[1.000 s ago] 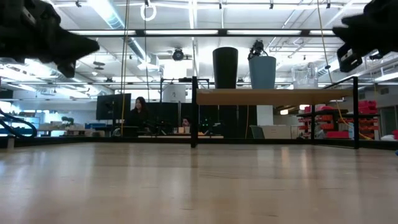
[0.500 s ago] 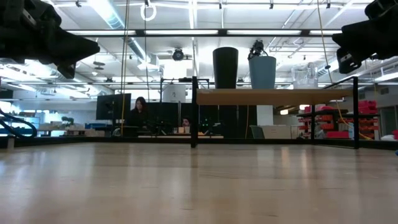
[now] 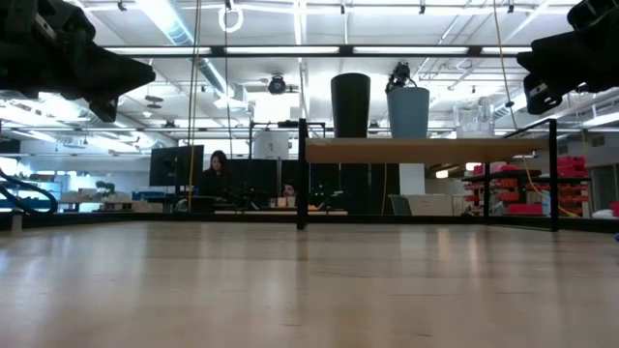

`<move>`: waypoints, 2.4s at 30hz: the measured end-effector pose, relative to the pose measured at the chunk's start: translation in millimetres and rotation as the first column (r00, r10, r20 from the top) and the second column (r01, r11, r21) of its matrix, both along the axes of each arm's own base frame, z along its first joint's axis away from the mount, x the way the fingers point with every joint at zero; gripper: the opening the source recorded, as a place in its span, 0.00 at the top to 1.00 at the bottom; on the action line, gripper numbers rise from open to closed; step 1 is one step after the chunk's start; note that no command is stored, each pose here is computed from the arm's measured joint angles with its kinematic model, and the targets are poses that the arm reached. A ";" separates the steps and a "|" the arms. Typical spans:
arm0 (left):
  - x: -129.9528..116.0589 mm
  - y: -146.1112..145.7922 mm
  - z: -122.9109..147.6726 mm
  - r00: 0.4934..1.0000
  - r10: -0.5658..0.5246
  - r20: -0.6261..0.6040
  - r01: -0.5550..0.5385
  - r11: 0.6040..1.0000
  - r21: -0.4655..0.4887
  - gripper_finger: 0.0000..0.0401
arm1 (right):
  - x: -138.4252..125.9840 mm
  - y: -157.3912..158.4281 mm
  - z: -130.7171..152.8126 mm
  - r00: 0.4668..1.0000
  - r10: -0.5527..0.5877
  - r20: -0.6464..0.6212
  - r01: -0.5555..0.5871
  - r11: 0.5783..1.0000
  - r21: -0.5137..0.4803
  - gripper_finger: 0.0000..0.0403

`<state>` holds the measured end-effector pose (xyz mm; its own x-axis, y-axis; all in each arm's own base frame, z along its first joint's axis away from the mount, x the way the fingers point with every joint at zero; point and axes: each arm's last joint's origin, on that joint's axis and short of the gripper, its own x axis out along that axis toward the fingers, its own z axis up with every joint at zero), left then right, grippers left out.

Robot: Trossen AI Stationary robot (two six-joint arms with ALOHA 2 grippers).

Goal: Stack small to large cups/mugs on shelf
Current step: Return to Home Position

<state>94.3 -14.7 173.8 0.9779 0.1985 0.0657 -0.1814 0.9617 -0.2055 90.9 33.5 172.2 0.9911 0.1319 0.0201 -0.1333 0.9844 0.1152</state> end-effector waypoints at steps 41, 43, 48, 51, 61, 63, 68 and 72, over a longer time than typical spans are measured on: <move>0.0 0.0 0.1 1.000 0.000 0.002 0.000 1.000 0.000 0.85 | 0.0 0.0 -0.1 1.000 0.000 -0.001 0.000 1.000 0.000 0.76; 0.0 0.0 0.1 1.000 0.000 0.002 0.000 1.000 0.000 0.86 | 0.0 0.0 -0.1 1.000 0.000 0.000 0.000 1.000 0.000 0.76; 0.0 0.0 0.1 1.000 0.000 0.002 0.000 1.000 0.000 0.87 | 0.0 0.0 -0.1 1.000 0.000 0.000 0.000 1.000 0.000 0.76; 0.0 0.0 0.1 1.000 0.000 0.002 0.000 1.000 0.000 0.87 | 0.0 0.0 -0.1 1.000 0.001 0.000 -0.001 1.000 0.000 0.76; 0.0 0.0 0.1 1.000 0.000 0.002 0.000 1.000 0.000 0.85 | 0.0 0.0 -0.1 1.000 0.001 0.000 -0.001 1.000 0.000 0.76; 0.0 0.0 0.1 1.000 0.000 0.002 0.000 1.000 0.000 0.85 | 0.0 0.0 -0.1 1.000 0.000 0.000 0.000 1.000 0.000 0.76; 0.0 0.0 0.1 1.000 0.000 0.002 0.000 1.000 0.000 0.86 | 0.0 0.0 -0.1 1.000 0.000 0.000 0.000 1.000 0.000 0.76; 0.0 0.0 0.1 1.000 0.000 0.002 0.000 1.000 0.000 0.87 | 0.0 0.0 -0.1 1.000 0.001 0.000 -0.001 1.000 0.000 0.76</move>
